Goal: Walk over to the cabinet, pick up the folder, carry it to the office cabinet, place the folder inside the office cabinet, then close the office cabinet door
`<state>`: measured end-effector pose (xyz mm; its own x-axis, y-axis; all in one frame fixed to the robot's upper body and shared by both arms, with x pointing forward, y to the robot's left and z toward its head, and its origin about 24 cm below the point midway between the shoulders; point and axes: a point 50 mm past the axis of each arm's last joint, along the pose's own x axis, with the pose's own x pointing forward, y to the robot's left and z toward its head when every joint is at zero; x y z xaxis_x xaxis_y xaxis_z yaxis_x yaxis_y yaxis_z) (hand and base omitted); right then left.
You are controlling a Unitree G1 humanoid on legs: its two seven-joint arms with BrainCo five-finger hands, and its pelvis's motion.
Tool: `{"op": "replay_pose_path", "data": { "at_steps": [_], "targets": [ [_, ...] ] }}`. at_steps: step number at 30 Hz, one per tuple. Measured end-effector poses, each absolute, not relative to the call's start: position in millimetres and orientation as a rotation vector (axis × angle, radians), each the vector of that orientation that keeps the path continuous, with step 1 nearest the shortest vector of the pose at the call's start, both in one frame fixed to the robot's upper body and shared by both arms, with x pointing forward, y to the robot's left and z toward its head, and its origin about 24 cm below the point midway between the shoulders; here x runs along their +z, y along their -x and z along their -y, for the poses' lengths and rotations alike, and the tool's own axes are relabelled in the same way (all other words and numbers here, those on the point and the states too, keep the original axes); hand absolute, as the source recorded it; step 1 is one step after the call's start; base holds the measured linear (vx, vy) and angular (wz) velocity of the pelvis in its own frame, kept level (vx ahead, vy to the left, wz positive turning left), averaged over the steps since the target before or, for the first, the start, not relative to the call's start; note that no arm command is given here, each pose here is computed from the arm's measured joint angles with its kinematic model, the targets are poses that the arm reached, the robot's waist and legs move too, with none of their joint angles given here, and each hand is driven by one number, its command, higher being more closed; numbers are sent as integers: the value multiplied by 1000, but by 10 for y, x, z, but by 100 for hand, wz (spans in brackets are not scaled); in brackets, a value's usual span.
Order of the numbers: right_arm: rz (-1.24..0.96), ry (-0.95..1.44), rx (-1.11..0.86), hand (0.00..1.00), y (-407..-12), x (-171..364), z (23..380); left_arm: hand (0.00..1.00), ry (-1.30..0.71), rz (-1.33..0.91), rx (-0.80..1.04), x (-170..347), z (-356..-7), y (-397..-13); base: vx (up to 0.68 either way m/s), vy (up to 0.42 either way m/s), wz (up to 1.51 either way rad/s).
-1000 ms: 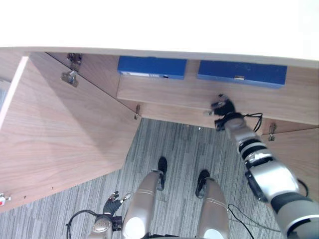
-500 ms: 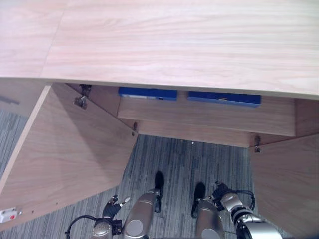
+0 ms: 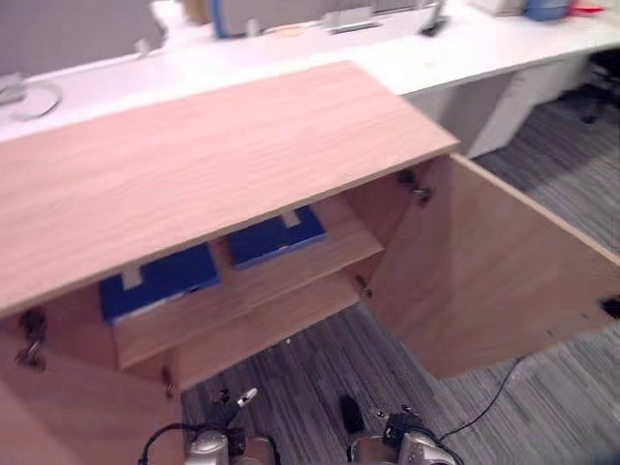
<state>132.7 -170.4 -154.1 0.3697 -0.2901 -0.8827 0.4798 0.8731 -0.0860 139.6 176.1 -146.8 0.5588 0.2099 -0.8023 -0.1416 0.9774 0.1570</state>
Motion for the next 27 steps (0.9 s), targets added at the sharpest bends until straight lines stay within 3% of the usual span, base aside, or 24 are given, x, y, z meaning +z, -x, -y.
{"op": "replay_pose_path", "data": {
  "at_steps": [7,22,27],
  "targets": [
    [-1053,-262,-602,0,-1308,-1524,1785,0,-36,-989,186,-1510,-1551,-1383,93,-37,-88],
    [-1168,-326,-795,0,-818,-1654,2083,0,71,-1060,362,-1575,-1793,-1206,60,-28,-60],
    [-1111,-340,-807,0,-917,-1607,2132,0,44,-1087,384,-1595,-1909,-1086,-16,47,-35]
  ]
}}
